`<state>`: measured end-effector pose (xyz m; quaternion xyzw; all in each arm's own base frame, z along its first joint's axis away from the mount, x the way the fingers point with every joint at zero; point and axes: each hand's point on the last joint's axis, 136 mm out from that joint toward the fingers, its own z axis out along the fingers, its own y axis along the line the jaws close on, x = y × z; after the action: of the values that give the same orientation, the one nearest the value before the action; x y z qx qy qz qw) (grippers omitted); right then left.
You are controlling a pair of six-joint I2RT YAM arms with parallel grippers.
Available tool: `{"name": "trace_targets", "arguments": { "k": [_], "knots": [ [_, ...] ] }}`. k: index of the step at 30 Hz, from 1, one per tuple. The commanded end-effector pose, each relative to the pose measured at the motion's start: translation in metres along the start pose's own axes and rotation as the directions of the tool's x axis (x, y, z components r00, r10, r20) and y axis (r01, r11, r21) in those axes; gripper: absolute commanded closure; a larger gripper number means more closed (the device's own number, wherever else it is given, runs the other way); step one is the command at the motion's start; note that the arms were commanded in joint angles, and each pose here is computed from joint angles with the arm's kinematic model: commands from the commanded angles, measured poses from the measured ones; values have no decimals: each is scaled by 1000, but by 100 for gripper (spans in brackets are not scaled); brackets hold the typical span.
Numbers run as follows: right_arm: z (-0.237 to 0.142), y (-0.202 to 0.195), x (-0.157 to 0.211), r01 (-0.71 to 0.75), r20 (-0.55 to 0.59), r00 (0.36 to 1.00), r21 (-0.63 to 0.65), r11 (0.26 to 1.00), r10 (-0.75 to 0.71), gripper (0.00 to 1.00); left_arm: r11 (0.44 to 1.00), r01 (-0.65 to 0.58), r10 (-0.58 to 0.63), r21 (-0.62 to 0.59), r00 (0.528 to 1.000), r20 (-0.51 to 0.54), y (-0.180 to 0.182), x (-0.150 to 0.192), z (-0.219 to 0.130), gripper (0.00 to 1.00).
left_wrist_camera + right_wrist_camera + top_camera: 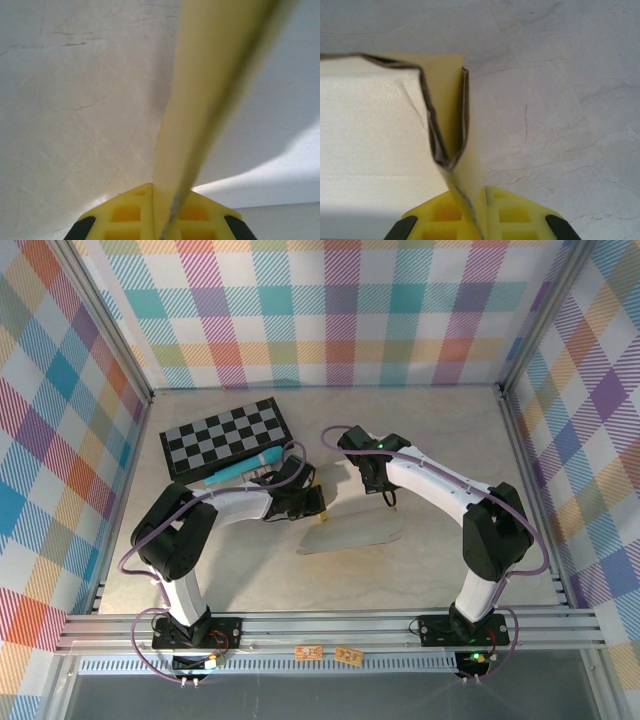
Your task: Fold the paper box
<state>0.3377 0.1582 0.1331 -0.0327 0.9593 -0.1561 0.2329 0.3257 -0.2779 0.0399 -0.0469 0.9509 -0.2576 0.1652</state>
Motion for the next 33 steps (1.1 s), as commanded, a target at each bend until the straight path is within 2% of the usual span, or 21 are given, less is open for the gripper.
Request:
{"name": "trace_targets", "arguments": {
  "k": [1, 3, 7, 9, 10, 11, 13, 17, 19, 20, 26, 33],
  "knots": [
    [-1, -5, 0, -4, -10, 1000, 22, 1000, 4, 100, 965, 55, -57, -257, 998, 1, 47, 8, -7, 100],
    [0, -6, 1, -7, -14, 1000, 26, 1000, 8, 100, 938, 48, -52, -343, 999, -3, 58, 15, -13, 100],
    [1, -4, 2, -14, -23, 1000, 24, 1000, 15, 100, 942, 47, -48, -332, 999, 5, 49, 13, -19, 97],
    [1, -3, 2, -22, -28, 999, 22, 1000, 23, 100, 956, 40, -33, -291, 999, 28, 32, 1, -29, 66],
    [1, -3, 3, -26, -30, 999, 20, 999, 26, 100, 963, 36, -25, -267, 999, 44, 23, -6, -36, 55],
    [0, -3, 3, -32, -32, 999, 18, 999, 33, 100, 972, 28, -14, -233, 998, 60, 10, -13, -44, 47],
    [1, -3, 4, -50, -39, 998, 10, 999, 50, 100, 988, 25, -11, -151, 996, 93, -16, -29, -63, 41],
    [2, -6, 5, -91, -57, 994, -7, 996, 91, 100, 999, 39, -39, 2, 985, 168, -56, -60, -114, 37],
    [3, -7, 5, -112, -63, 992, -14, 994, 111, 100, 997, 62, -71, 49, 975, 208, -64, -76, -140, 31],
    [3, -8, 6, -124, -68, 990, -18, 992, 122, 100, 995, 76, -88, 60, 971, 222, -65, -84, -152, 31],
    [4, -9, 7, -185, -94, 979, -43, 982, 180, 100, 988, 148, -153, 38, 952, 265, -51, -108, -198, 40],
    [6, -18, 11, -367, -167, 921, -70, 928, 352, 100, 983, 182, -172, -26, 959, 226, -41, -96, -212, 49]
  ]
}}
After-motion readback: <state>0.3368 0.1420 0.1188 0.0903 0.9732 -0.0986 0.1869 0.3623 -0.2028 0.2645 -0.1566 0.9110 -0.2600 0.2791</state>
